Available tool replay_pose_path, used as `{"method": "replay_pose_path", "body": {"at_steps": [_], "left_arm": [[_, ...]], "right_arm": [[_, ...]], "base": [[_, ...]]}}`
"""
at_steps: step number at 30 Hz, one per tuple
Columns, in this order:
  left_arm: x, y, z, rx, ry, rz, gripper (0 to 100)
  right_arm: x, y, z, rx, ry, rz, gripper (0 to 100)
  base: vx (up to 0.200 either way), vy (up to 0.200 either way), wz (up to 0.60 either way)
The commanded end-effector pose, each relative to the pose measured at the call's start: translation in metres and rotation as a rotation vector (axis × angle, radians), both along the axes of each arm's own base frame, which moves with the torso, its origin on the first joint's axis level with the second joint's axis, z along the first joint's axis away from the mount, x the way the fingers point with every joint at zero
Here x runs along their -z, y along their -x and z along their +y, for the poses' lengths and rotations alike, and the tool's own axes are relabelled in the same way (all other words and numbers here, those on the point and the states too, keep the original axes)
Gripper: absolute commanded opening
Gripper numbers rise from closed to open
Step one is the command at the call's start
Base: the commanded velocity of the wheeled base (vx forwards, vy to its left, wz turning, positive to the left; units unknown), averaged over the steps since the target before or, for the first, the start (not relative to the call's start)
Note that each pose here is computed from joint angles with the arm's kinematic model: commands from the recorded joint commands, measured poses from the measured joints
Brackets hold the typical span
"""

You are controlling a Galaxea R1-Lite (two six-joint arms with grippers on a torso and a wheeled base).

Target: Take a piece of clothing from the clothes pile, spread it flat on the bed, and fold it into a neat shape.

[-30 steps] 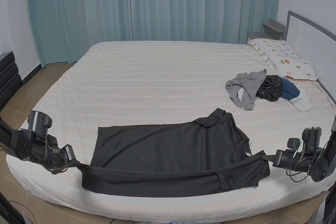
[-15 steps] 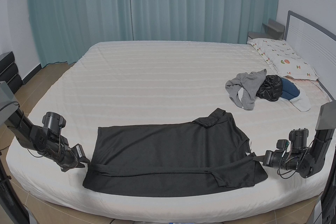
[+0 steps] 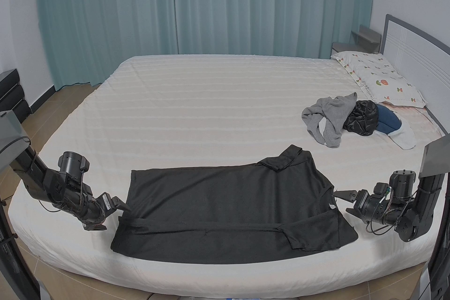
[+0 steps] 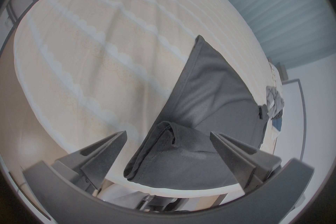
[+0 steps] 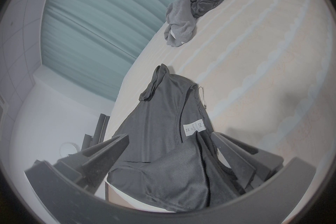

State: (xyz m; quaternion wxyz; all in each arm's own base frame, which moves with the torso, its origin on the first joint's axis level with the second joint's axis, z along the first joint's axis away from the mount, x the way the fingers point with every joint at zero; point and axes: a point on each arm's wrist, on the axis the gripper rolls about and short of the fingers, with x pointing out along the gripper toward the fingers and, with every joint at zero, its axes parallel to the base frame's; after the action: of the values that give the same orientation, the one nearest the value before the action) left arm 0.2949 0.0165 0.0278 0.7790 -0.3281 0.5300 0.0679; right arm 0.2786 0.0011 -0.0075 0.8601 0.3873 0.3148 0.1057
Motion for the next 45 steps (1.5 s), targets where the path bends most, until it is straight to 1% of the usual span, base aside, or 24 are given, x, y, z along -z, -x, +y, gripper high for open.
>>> {"method": "replay_pose_path", "body": {"at_steps": [1,11,19,26,30,38,42,45], "left_arm": [[-0.001,-0.001,0.001,-0.051,0.023,-0.008,100],[-0.006,0.0,0.002,-0.061,0.034,-0.023,100],[-0.004,0.003,0.001,-0.067,0.04,-0.014,100],[-0.005,0.006,0.001,-0.061,0.046,-0.015,100],[-0.01,0.004,0.001,-0.054,0.056,-0.038,100],[-0.017,-0.004,0.001,-0.054,0.055,-0.082,100],[-0.025,-0.022,0.001,-0.046,0.053,-0.164,100],[-0.023,-0.038,-0.001,-0.035,0.051,-0.196,100]], "right_arm": [[0.004,0.006,0.001,0.011,-0.028,0.027,100],[0.005,0.008,0.001,0.016,-0.033,0.029,100],[0.006,0.008,0.001,0.014,-0.033,0.03,100],[0.006,0.011,0.002,0.01,-0.031,0.029,100],[0.005,0.013,0.004,0.003,-0.03,0.005,100],[0.008,0.013,0.004,0.003,-0.03,0.014,100],[0.011,0.011,0.004,0.003,-0.032,0.018,100],[0.012,0.012,0.004,0.004,-0.032,0.024,100]], "base": [[0.0,0.0,0.0],[0.0,0.0,0.0],[0.0,0.0,0.0],[0.171,0.0,0.0],[0.0,0.0,0.0],[0.0,0.0,0.0],[0.0,0.0,0.0],[0.0,0.0,0.0]]}}
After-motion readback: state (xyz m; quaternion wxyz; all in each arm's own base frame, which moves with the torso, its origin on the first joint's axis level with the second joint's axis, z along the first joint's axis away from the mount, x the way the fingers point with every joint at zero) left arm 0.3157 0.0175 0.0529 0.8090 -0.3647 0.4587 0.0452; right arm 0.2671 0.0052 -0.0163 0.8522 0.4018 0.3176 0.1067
